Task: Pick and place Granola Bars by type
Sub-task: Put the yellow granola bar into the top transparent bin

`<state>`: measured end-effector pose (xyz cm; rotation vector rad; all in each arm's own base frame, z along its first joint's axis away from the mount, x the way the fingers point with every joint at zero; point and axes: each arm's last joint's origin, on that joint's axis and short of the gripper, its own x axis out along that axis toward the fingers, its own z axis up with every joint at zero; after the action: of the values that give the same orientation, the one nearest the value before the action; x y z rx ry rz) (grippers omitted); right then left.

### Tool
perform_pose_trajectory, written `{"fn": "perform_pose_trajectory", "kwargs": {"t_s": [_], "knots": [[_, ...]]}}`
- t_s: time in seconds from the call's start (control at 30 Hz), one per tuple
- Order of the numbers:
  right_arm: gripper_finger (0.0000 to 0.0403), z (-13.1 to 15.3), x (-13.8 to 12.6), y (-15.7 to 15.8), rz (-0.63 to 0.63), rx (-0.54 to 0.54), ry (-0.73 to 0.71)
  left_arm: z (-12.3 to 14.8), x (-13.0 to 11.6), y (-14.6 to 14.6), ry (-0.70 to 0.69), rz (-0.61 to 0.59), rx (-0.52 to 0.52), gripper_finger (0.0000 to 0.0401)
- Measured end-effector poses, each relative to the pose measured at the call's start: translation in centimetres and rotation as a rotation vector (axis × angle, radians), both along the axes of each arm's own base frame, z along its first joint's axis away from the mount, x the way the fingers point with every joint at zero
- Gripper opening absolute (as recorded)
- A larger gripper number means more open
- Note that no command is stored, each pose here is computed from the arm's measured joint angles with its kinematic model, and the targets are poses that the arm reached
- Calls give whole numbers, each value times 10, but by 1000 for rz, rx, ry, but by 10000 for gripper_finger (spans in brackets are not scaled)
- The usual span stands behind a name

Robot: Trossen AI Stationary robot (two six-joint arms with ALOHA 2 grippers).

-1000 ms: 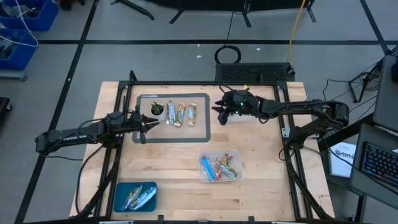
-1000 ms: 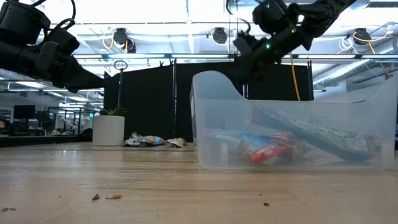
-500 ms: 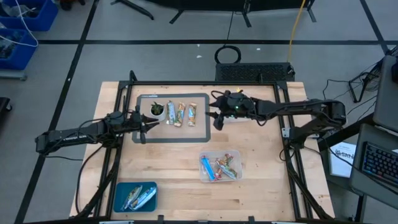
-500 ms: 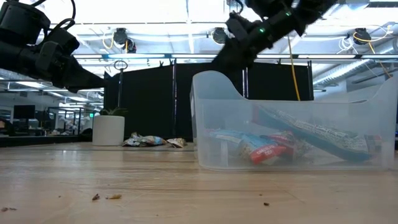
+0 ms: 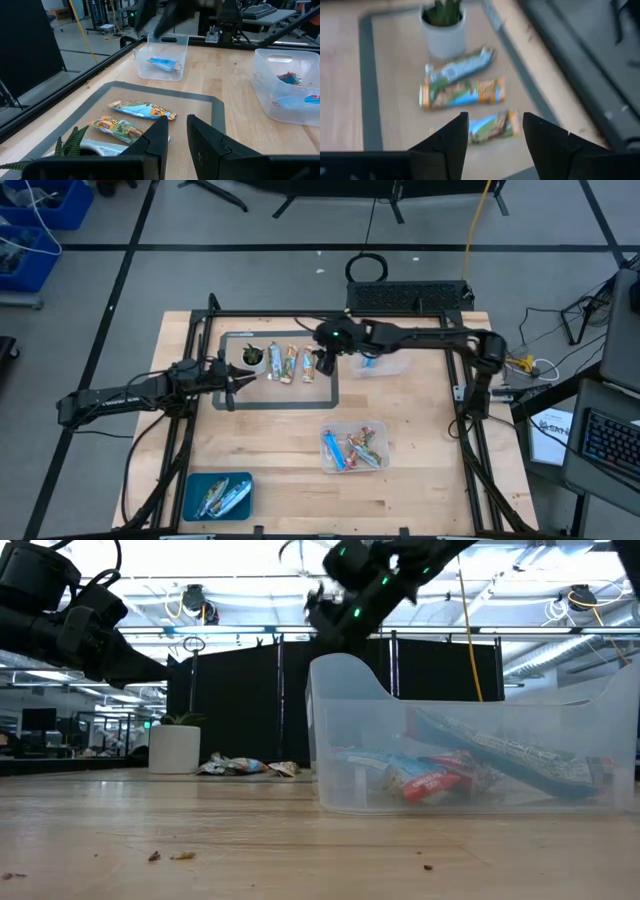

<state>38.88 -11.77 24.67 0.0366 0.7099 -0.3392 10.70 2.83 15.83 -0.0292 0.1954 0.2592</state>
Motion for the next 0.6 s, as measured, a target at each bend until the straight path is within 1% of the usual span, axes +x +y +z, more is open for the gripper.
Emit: {"fn": "perform_pose_trajectory", "kwargs": {"t_s": [0.1, 0.2, 0.33, 0.47, 0.5, 0.6], "knots": [[169, -23, 13, -9, 26, 58, 60, 0, 0, 0, 0, -1, 0, 76], [149, -45, 23, -13, 45, 100, 111, 0, 0, 0, 0, 0, 0, 76], [97, -58, 36, -16, 90, 133, 147, 0, 0, 0, 0, 0, 0, 76], [19, -68, 46, -18, 119, 165, 188, 0, 0, 0, 0, 0, 0, 76], [10, -71, 48, -18, 128, 171, 192, 0, 0, 0, 0, -1, 0, 76], [6, -78, 51, -18, 136, 184, 201, 0, 0, 0, 0, 0, 0, 76]]}}
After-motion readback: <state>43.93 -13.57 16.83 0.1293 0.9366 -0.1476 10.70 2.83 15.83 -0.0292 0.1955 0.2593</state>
